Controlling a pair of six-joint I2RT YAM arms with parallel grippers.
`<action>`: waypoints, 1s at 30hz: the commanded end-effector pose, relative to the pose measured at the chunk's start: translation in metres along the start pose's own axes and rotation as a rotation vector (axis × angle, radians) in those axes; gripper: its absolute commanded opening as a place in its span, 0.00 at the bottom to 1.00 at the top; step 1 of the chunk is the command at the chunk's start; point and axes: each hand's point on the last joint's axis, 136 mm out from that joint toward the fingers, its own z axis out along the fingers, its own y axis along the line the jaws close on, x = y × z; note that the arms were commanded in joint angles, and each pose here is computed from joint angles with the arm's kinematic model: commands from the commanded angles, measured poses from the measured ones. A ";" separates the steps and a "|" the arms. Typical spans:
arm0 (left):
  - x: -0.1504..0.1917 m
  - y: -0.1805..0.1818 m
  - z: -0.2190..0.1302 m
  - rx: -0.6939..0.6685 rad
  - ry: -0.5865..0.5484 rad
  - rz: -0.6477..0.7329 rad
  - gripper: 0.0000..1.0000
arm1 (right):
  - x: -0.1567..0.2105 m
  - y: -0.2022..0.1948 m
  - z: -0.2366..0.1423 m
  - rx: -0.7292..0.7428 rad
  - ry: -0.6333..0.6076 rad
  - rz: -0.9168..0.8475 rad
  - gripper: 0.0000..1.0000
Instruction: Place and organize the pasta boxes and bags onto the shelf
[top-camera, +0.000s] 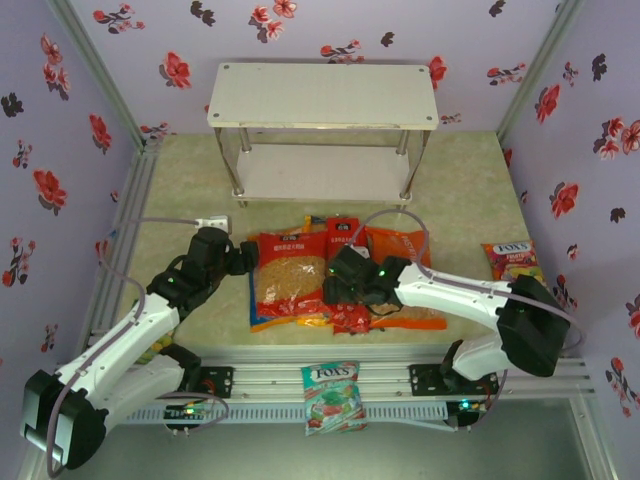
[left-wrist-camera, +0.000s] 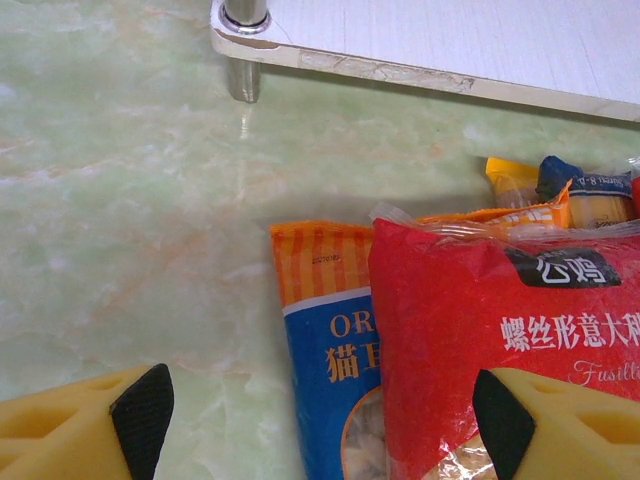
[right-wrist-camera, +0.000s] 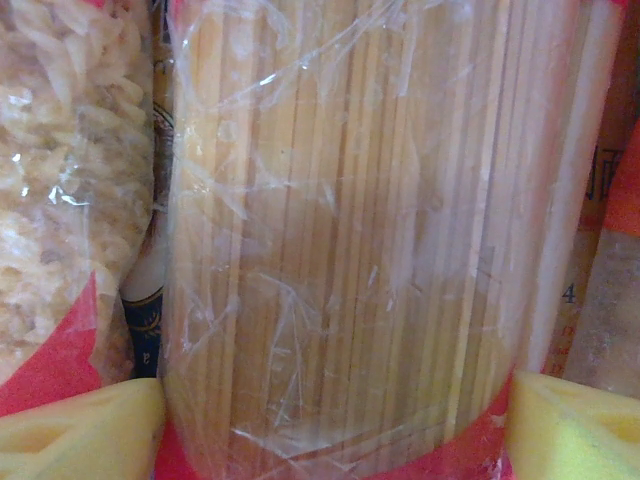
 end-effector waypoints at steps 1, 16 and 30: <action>-0.009 -0.003 -0.007 0.016 -0.021 -0.016 0.83 | -0.002 0.001 0.000 0.022 -0.004 0.019 0.87; -0.007 0.003 -0.008 0.006 -0.023 -0.025 0.83 | 0.011 0.004 0.023 0.036 0.077 0.009 0.79; -0.009 0.001 -0.006 0.016 -0.026 -0.028 0.79 | 0.006 -0.010 0.006 0.112 0.062 -0.036 0.21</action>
